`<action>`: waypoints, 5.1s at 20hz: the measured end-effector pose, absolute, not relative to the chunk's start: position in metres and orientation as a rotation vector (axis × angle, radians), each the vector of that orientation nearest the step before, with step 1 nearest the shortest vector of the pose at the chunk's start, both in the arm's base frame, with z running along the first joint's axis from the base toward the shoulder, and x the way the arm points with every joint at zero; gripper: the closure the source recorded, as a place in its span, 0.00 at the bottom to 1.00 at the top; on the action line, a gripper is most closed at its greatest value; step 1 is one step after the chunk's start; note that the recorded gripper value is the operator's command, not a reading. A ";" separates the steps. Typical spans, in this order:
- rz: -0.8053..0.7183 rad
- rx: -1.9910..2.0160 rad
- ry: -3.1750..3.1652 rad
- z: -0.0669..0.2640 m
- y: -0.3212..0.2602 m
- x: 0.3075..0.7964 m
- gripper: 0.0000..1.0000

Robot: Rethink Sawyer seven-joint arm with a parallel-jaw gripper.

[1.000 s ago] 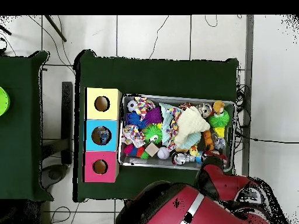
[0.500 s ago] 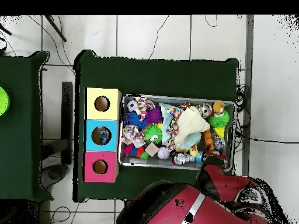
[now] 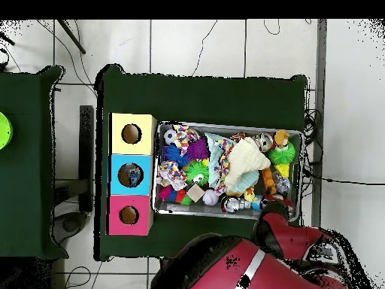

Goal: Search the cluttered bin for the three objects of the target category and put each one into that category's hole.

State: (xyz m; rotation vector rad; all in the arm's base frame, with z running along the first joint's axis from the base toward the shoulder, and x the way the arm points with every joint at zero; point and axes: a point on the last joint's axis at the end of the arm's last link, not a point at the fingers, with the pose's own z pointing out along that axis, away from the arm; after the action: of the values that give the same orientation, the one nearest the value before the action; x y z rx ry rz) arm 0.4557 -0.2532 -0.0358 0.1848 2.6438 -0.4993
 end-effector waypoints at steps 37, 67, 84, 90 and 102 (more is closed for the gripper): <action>-0.335 0.361 2.565 -0.044 -0.290 0.484 1.00; -0.271 0.370 2.583 -0.044 -0.264 0.515 1.00; -0.235 0.377 2.605 -0.044 -0.248 0.529 0.00; -0.207 0.372 2.599 -0.046 -0.239 0.537 0.00; -0.181 0.401 2.667 -0.037 -0.222 0.533 0.00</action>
State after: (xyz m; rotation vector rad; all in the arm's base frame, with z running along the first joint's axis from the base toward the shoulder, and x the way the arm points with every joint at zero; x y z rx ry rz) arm 0.5332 -0.2225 -0.0369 0.4007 2.6669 -0.1806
